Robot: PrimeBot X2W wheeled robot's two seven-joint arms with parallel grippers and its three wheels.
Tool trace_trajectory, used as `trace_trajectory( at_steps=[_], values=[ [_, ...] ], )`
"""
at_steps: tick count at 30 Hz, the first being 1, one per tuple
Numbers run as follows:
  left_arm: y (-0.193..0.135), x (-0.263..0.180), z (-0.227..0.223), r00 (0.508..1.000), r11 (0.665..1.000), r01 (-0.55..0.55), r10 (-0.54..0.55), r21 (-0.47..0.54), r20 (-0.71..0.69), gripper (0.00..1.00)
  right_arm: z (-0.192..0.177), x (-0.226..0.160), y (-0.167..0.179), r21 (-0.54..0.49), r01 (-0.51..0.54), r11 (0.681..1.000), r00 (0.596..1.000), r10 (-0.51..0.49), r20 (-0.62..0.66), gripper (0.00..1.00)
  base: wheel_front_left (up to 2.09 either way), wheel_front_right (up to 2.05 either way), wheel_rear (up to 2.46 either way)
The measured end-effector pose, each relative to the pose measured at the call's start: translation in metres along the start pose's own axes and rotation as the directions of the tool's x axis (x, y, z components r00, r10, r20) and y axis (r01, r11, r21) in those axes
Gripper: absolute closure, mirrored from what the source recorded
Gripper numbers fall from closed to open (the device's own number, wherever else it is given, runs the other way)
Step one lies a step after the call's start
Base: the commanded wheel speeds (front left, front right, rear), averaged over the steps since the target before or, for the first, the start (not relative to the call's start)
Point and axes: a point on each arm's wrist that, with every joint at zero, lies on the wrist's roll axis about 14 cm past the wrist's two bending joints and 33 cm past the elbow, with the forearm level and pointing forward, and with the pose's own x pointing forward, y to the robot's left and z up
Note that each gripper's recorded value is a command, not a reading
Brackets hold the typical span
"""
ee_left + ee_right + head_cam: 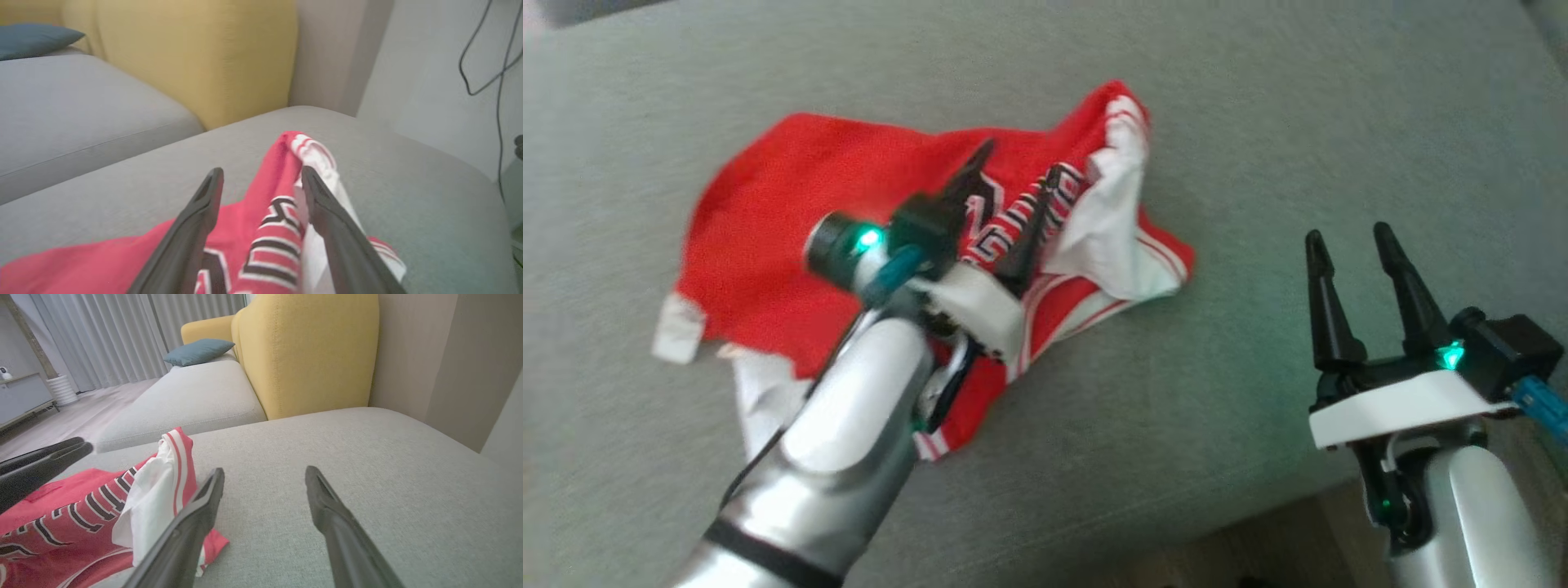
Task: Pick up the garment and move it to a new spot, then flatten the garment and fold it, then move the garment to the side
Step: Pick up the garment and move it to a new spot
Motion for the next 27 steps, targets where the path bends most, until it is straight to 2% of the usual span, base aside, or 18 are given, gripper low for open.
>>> trace_trajectory(
  at_steps=[2,5,8,13,16,18,25,27],
  values=[
    [0.024,-0.017,0.003,0.996,0.996,-0.091,0.091,0.010,0.009,0.00,0.003,0.003,0.008,-0.008,-0.026,1.000,1.000,0.026,0.003,0.00,0.00,0.00,0.00],
    [0.062,-0.046,0.014,0.972,0.972,-0.232,0.231,0.031,0.034,0.00,0.008,0.009,0.024,-0.019,-0.076,0.997,0.997,0.076,0.009,0.00,0.00,0.00,0.00],
    [0.096,-0.079,0.032,0.927,0.929,-0.370,0.367,0.025,0.080,0.00,0.013,0.012,0.040,-0.024,-0.123,0.992,0.992,0.124,0.022,0.00,0.00,0.00,0.00],
    [0.132,-0.139,0.042,0.843,0.845,-0.533,0.526,0.044,0.113,0.00,0.012,0.011,0.056,-0.023,-0.169,0.985,0.985,0.170,0.011,0.00,0.00,0.00,0.00],
    [0.144,-0.171,0.042,0.800,0.800,-0.597,0.589,0.058,0.111,0.00,0.017,0.011,0.063,-0.030,-0.189,0.981,0.982,0.190,0.021,0.00,0.00,0.00,0.00],
    [0.146,-0.187,0.042,0.783,0.782,-0.620,0.612,0.062,0.111,0.00,0.019,0.010,0.067,-0.032,-0.201,0.979,0.979,0.202,0.025,0.00,0.00,0.00,0.00],
    [0.143,-0.220,0.039,0.762,0.760,-0.646,0.639,0.069,0.100,0.00,0.013,-0.004,0.070,-0.035,-0.212,0.977,0.977,0.212,0.001,0.00,0.00,0.00,0.00],
    [0.137,-0.226,0.037,0.766,0.762,-0.643,0.636,0.077,0.093,0.00,0.011,-0.009,0.069,-0.034,-0.211,0.977,0.978,0.211,-0.007,0.00,0.00,0.00,0.00]
  ],
)
